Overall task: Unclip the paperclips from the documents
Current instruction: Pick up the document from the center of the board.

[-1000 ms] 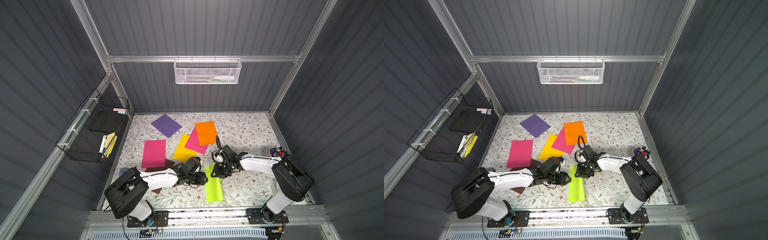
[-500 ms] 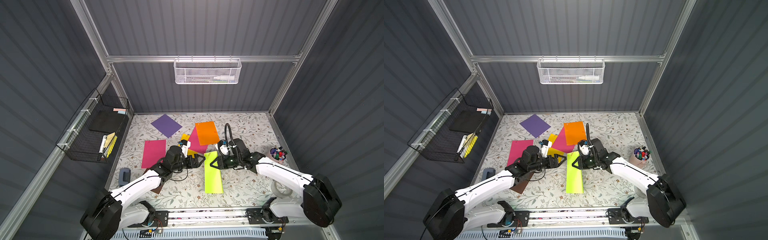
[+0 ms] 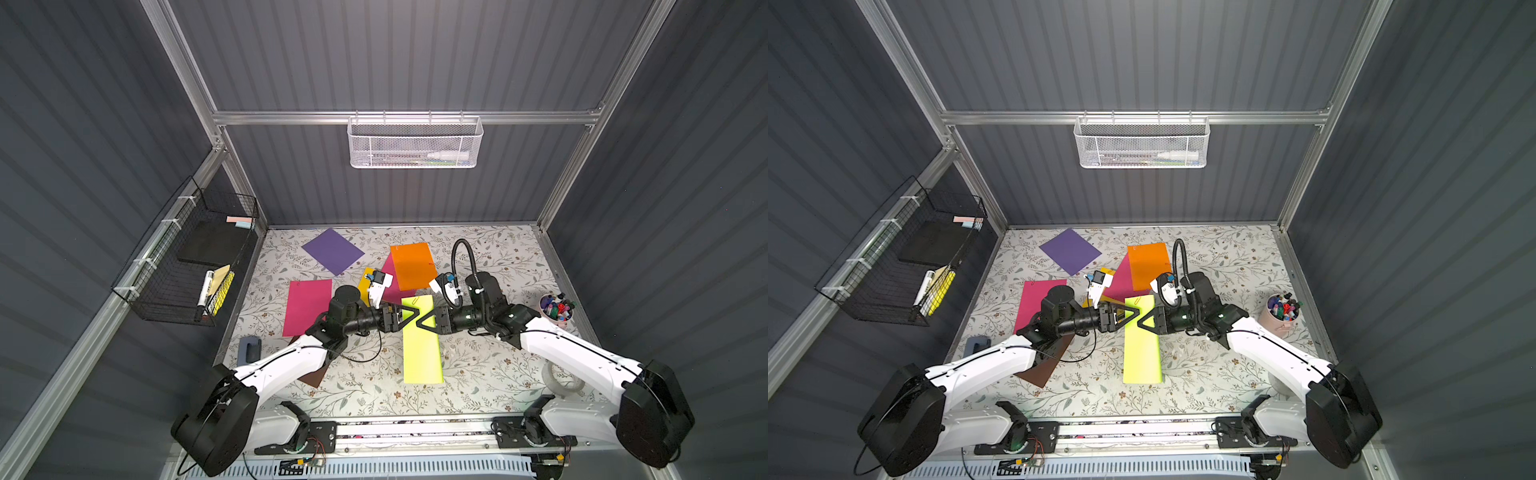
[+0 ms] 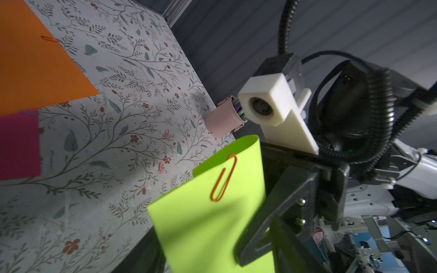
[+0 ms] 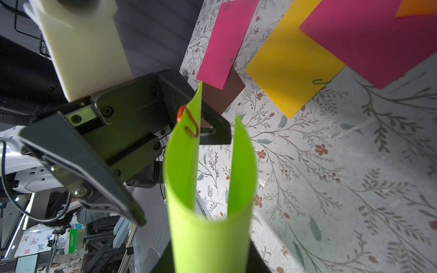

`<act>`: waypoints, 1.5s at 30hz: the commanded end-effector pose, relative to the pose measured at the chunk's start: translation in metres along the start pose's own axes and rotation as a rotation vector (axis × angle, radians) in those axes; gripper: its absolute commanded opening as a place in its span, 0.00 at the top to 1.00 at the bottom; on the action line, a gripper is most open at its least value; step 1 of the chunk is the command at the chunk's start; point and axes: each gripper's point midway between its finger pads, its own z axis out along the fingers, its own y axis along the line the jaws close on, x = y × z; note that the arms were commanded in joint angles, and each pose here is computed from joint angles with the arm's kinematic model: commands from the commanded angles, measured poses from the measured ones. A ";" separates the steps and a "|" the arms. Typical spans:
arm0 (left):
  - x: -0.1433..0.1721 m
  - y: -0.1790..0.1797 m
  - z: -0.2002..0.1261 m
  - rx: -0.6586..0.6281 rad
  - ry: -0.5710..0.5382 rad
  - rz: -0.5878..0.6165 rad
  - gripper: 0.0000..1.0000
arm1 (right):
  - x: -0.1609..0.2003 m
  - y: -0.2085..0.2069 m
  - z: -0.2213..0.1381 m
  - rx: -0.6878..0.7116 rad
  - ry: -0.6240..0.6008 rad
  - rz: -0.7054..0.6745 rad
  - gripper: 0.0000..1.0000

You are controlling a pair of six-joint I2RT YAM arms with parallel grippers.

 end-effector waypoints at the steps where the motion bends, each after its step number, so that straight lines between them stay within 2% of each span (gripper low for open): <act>1: 0.000 -0.009 -0.003 0.058 -0.005 0.021 0.46 | -0.010 0.010 -0.001 -0.038 -0.015 -0.014 0.71; 4: -0.001 -0.010 -0.005 0.059 -0.013 0.014 0.63 | -0.009 0.009 0.002 -0.043 -0.004 -0.012 0.70; 8: -0.003 -0.010 -0.005 0.055 -0.012 0.014 0.72 | -0.008 0.006 0.003 -0.040 -0.002 -0.007 0.70; 15: -0.007 -0.005 -0.002 0.002 0.011 0.050 1.00 | -0.002 0.000 0.003 -0.012 0.015 -0.008 0.59; 17: -0.009 -0.005 -0.002 -0.019 0.023 0.076 1.00 | 0.000 -0.004 0.001 0.015 0.018 -0.011 0.54; 19: -0.013 -0.003 -0.002 -0.055 0.036 0.114 1.00 | 0.003 -0.007 -0.002 0.051 0.028 -0.025 0.43; 23: -0.022 -0.004 -0.004 -0.119 0.063 0.204 1.00 | 0.007 -0.022 -0.019 0.191 0.042 -0.087 0.30; 28: -0.027 -0.011 -0.009 -0.149 0.105 0.301 1.00 | -0.001 -0.022 -0.056 0.322 0.009 -0.251 0.23; 33: -0.023 -0.014 -0.010 -0.145 0.163 0.357 1.00 | -0.019 -0.010 -0.085 0.371 -0.065 -0.379 0.21; 36: -0.026 -0.027 -0.010 -0.092 0.157 0.380 1.00 | -0.035 0.004 -0.094 0.343 -0.130 -0.470 0.21; 40: -0.022 -0.043 -0.011 -0.014 0.188 0.400 1.00 | -0.048 0.026 -0.088 0.235 -0.178 -0.646 0.21; 45: -0.017 -0.064 -0.013 0.073 0.218 0.438 1.00 | -0.057 0.036 -0.075 0.095 -0.124 -0.707 0.22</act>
